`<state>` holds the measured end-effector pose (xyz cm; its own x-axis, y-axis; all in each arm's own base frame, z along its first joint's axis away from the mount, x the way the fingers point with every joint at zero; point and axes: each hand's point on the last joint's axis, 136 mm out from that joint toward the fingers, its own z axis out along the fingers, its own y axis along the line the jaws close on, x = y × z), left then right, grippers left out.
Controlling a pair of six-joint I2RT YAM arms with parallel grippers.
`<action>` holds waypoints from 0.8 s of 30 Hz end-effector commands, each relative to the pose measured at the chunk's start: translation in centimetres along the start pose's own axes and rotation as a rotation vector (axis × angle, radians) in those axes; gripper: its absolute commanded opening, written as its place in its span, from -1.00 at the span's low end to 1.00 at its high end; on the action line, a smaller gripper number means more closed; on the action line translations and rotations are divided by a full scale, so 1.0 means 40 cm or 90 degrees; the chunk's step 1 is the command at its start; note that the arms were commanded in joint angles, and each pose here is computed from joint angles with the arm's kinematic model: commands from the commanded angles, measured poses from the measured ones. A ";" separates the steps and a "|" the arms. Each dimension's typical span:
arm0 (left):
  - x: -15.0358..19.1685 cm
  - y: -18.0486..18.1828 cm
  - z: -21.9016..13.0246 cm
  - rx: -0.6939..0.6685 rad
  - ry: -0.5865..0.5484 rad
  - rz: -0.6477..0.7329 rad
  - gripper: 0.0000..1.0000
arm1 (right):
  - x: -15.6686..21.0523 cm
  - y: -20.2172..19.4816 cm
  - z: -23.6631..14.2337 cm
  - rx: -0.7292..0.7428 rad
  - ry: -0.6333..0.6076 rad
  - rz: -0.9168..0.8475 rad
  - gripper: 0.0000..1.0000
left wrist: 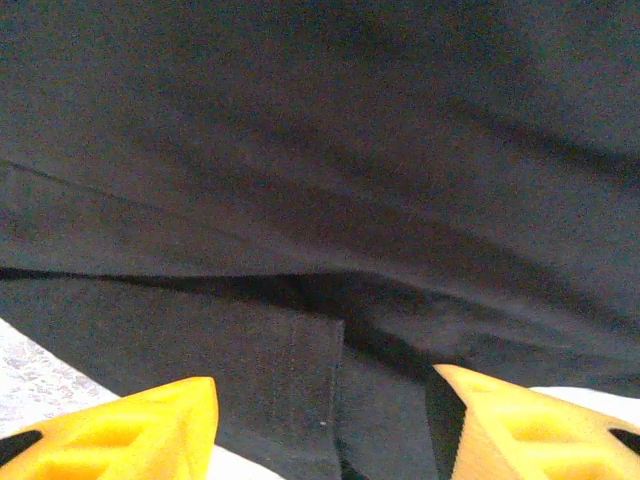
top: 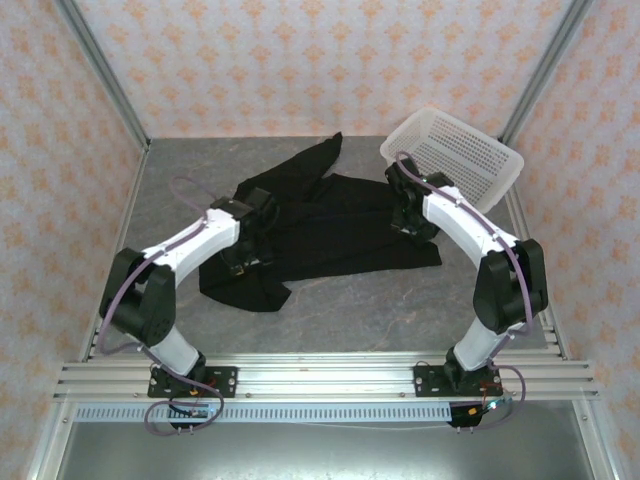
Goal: Fold and stack the t-shirts
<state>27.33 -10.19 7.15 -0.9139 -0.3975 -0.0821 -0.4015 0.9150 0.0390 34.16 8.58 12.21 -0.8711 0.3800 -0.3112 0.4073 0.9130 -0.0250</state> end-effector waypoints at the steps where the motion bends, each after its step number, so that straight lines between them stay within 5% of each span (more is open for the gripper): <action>1: 0.007 0.042 0.016 -0.080 0.002 0.057 0.13 | -0.001 0.001 -0.025 -0.015 -0.012 0.013 -0.11; 5: 0.006 0.051 0.042 -0.098 -0.001 0.061 -0.03 | 0.001 0.006 -0.027 -0.022 -0.013 0.012 -0.10; 9: 0.011 0.054 0.047 -0.102 -0.005 0.055 -0.71 | 0.008 0.015 -0.019 -0.026 -0.006 0.010 -0.11; 12: 0.038 0.077 0.031 -0.112 -0.008 0.058 -0.95 | 0.007 0.024 -0.019 -0.031 -0.007 0.008 -0.11; 24: 0.233 0.188 -0.050 -0.061 0.035 -0.022 -1.00 | 0.027 0.139 -0.012 -0.075 0.006 -0.031 -0.13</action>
<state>19.34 -7.88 9.19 -0.9184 -0.3767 -0.1211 -0.3867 0.9194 0.0721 34.75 12.02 12.35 -0.8861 0.3483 -0.3057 0.3519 0.9349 0.0451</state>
